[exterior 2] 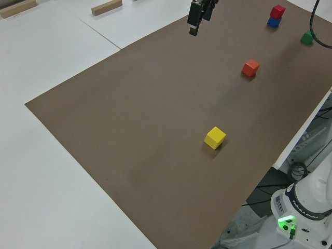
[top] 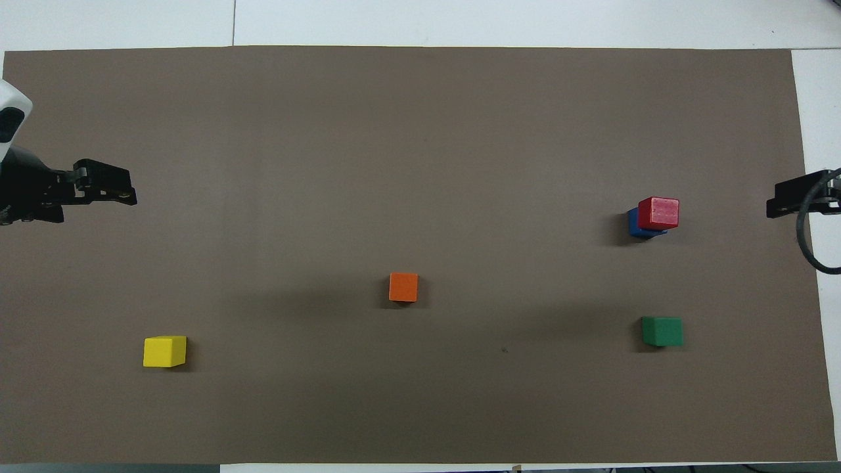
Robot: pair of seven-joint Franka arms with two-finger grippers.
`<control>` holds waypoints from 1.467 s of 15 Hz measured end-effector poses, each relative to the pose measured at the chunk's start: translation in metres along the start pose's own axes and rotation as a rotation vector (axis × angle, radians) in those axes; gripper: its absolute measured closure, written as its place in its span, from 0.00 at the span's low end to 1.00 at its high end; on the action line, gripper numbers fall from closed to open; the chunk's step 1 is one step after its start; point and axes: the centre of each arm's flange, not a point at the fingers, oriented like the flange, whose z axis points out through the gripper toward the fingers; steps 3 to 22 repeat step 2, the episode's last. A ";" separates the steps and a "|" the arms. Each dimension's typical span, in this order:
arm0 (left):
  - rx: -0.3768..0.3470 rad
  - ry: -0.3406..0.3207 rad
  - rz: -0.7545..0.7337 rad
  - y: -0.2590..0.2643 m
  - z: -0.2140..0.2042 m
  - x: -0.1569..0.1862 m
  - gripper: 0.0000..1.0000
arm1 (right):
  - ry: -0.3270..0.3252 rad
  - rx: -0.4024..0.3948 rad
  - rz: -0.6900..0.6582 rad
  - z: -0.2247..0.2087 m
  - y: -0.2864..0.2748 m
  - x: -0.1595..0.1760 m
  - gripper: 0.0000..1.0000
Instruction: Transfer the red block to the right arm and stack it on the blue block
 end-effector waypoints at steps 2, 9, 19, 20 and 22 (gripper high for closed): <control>0.000 0.000 0.000 0.000 0.000 0.000 0.00 | 0.000 0.000 0.000 0.000 0.000 0.000 0.00; 0.000 0.000 0.000 0.000 0.000 0.000 0.00 | 0.000 0.000 0.000 0.000 0.000 0.000 0.00; 0.000 0.000 0.000 0.000 0.000 0.000 0.00 | 0.000 0.000 0.000 0.000 0.000 0.000 0.00; 0.000 0.000 0.000 0.000 0.000 0.000 0.00 | 0.000 0.000 0.000 0.000 0.000 0.000 0.00; 0.000 0.000 0.000 0.000 0.000 0.000 0.00 | 0.000 0.000 0.000 0.000 0.000 0.000 0.00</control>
